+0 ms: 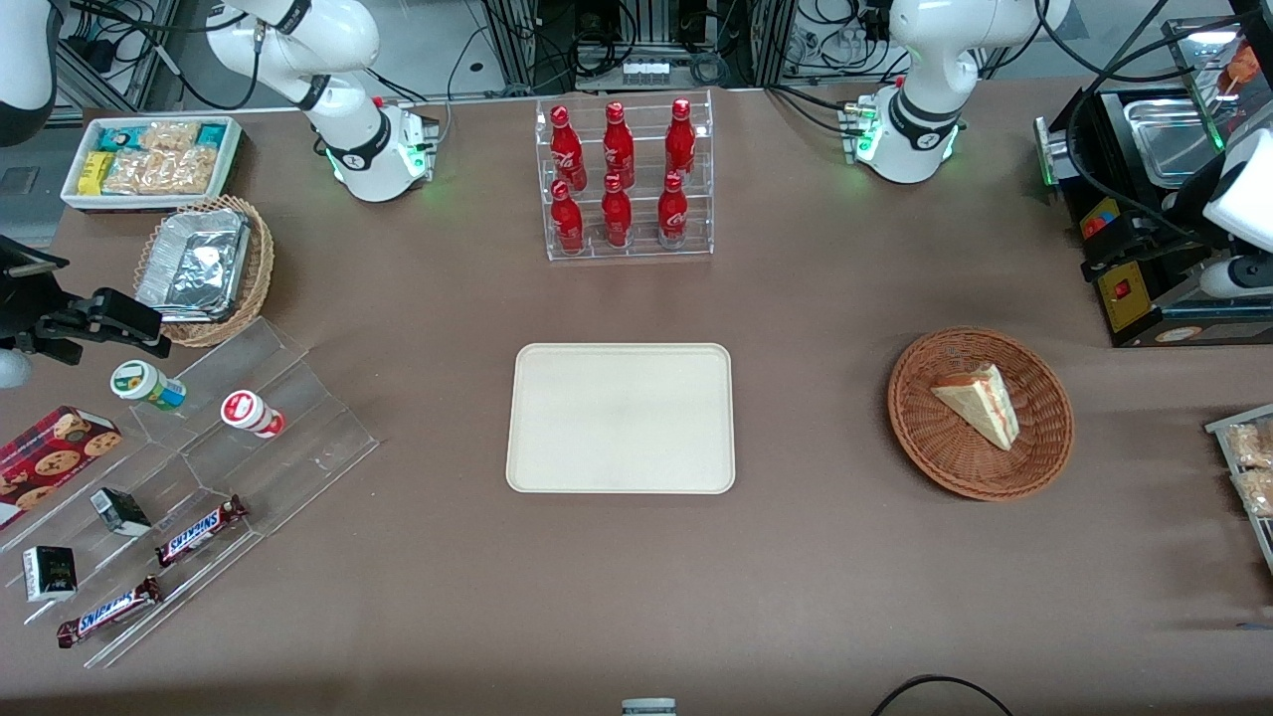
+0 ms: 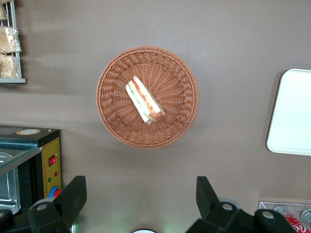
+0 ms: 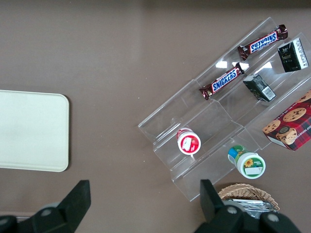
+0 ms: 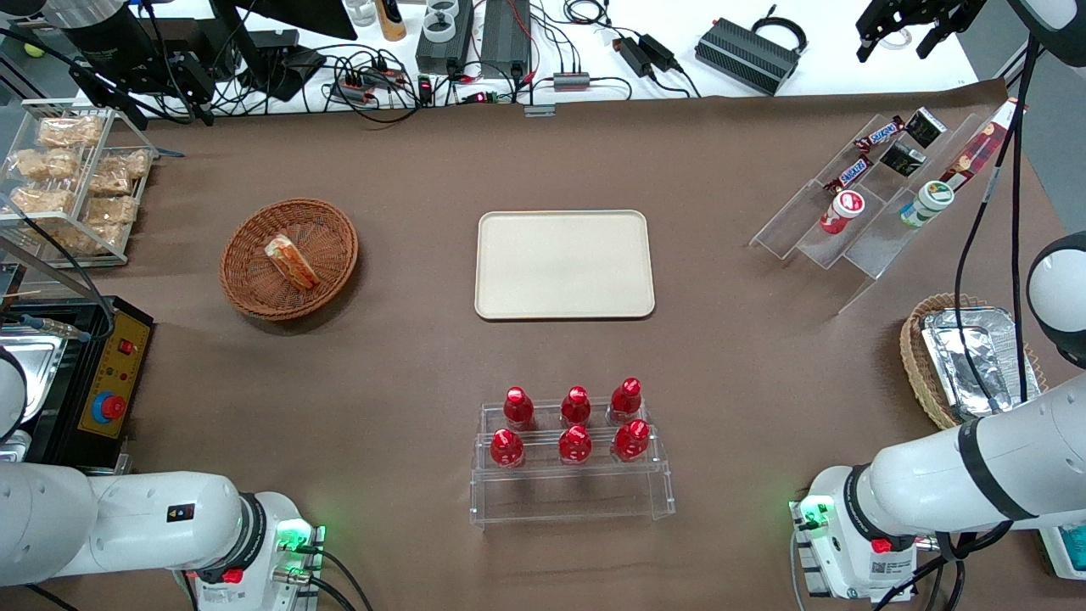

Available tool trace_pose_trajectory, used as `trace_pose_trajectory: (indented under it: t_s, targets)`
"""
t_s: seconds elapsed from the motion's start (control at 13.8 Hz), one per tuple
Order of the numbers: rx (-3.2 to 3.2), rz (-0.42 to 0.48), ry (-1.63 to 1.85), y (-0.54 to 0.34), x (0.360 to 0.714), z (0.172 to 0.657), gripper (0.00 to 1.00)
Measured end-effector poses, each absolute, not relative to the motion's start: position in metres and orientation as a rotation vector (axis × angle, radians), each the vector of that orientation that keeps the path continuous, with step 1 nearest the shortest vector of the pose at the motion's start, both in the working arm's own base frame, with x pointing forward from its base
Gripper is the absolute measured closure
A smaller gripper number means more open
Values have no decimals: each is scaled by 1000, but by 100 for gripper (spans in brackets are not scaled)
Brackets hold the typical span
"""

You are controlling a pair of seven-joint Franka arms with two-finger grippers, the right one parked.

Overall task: Place sandwich from basket to tray
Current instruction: 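Move the left gripper over the sandwich in the wicker basket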

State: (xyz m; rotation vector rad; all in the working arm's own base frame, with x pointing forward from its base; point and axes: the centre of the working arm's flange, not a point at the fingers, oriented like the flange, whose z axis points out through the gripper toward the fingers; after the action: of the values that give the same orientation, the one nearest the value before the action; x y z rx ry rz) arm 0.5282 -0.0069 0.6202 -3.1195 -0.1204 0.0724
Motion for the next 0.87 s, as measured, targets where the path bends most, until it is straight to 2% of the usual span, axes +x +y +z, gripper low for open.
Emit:
trace_pose_trajectory:
  t_s: [0.43,0.87]
  targets:
    - [-3118,100,-123,-6,530,611,0]
    - [-3095,235,-313,17,565,535,0]
